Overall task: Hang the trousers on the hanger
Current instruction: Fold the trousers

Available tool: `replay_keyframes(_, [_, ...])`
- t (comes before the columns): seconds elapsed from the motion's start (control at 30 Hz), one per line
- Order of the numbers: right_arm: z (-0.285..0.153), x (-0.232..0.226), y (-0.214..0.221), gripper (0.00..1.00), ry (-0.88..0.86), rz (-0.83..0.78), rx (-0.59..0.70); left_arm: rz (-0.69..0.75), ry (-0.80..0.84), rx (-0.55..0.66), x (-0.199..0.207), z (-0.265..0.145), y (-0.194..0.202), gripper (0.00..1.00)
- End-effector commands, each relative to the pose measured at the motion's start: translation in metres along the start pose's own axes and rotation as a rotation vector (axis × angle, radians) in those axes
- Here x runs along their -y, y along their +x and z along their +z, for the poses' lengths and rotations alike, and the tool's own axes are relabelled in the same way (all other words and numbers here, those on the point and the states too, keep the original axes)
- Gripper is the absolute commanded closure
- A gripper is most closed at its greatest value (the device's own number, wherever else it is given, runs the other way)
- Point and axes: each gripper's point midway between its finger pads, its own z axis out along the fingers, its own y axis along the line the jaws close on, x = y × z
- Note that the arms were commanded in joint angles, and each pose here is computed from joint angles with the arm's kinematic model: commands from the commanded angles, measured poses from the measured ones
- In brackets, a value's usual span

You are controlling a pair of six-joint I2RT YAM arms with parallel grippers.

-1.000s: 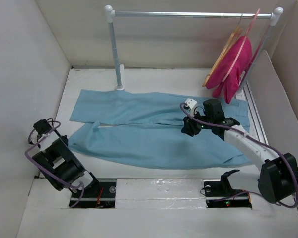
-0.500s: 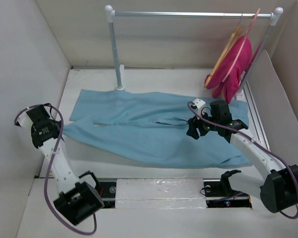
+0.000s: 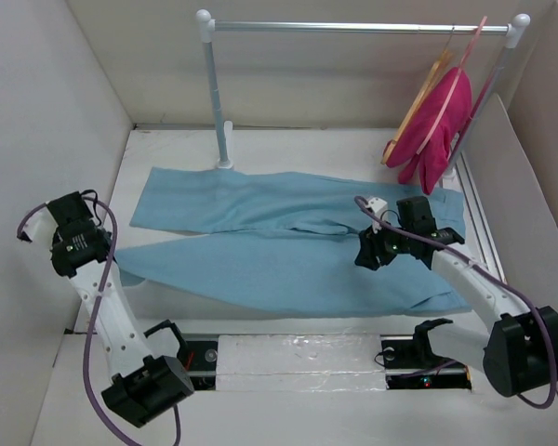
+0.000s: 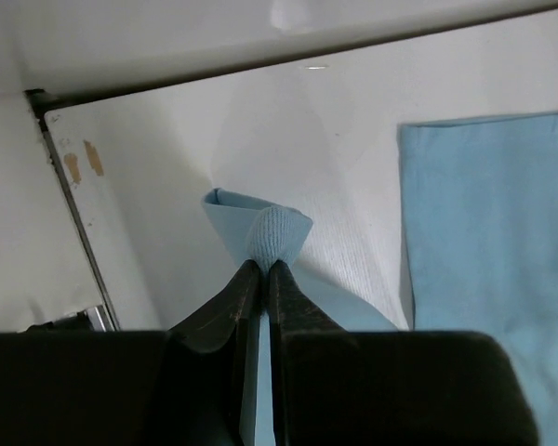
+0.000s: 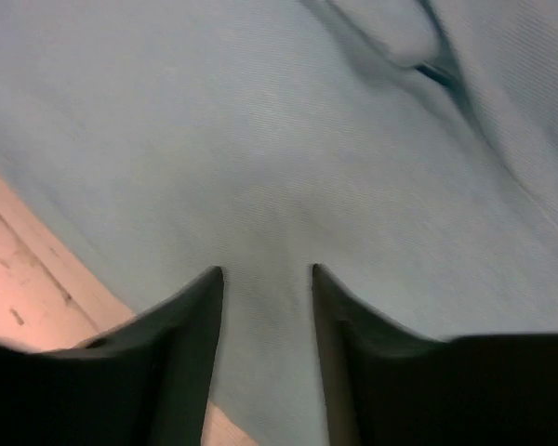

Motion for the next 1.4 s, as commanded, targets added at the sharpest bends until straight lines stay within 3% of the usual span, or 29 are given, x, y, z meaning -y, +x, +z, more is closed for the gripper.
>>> replay_keyframes(0.0, [-0.014, 0.011, 0.0, 0.55, 0.035, 0.067, 0.051, 0.019, 0.135, 0.087, 0.038, -0.013, -0.039, 1.0])
replay_keyframes(0.1, [-0.032, 0.031, 0.0, 1.0, 0.137, 0.166, 0.113, 0.064, 0.27, 0.084, 0.082, -0.023, -0.052, 1.0])
replay_keyframes(0.23, [-0.067, 0.068, 0.002, 1.0, 0.379, 0.308, 0.215, 0.103, 0.503, 0.068, 0.15, -0.048, -0.043, 1.0])
replay_keyframes(0.3, [-0.086, 0.091, 0.019, 1.0, 0.507, 0.424, 0.201, 0.076, 0.588, 0.066, 0.17, -0.058, -0.039, 1.0])
replay_keyframes(0.37, [-0.102, 0.113, 0.04, 0.91, 0.608, 0.533, 0.195, 0.059, 0.634, 0.016, 0.177, -0.055, -0.026, 1.0])
replay_keyframes(0.47, [-0.131, 0.14, 0.063, 0.61, 0.748, 0.62, 0.143, 0.012, 0.667, 0.001, 0.182, -0.055, -0.022, 1.0])
replay_keyframes(0.57, [-0.162, 0.155, 0.1, 0.47, 0.874, 0.751, 0.025, -0.045, 0.702, 0.003, 0.186, -0.064, -0.024, 1.0])
replay_keyframes(0.8, [-0.183, 0.16, 0.152, 0.47, 1.005, 1.043, -0.199, -0.101, 0.816, -0.08, 0.202, -0.087, -0.013, 1.0])
replay_keyframes(0.83, [-0.179, 0.157, 0.16, 0.43, 1.003, 1.064, -0.226, -0.097, 0.829, -0.108, 0.204, -0.087, -0.007, 1.0])
replay_keyframes(0.9, [-0.148, 0.15, 0.184, 0.39, 0.917, 1.162, -0.245, -0.09, 0.817, -0.133, 0.205, -0.078, 0.001, 1.0])
replay_keyframes(1.03, [-0.127, 0.155, 0.183, 0.38, 0.849, 1.19, -0.193, -0.064, 0.786, -0.122, 0.203, -0.072, 0.008, 1.0])
replay_keyframes(1.1, [-0.119, 0.163, 0.18, 0.48, 0.827, 1.194, -0.151, -0.061, 0.775, -0.117, 0.202, -0.068, 0.009, 1.0])
replay_keyframes(1.27, [-0.109, 0.202, 0.162, 0.91, 0.786, 1.102, -0.056, -0.063, 0.739, -0.092, 0.198, -0.059, 0.007, 1.0])
replay_keyframes(1.37, [-0.101, 0.229, 0.151, 1.0, 0.718, 0.97, -0.059, -0.061, 0.72, -0.072, 0.193, -0.058, 0.005, 1.0])
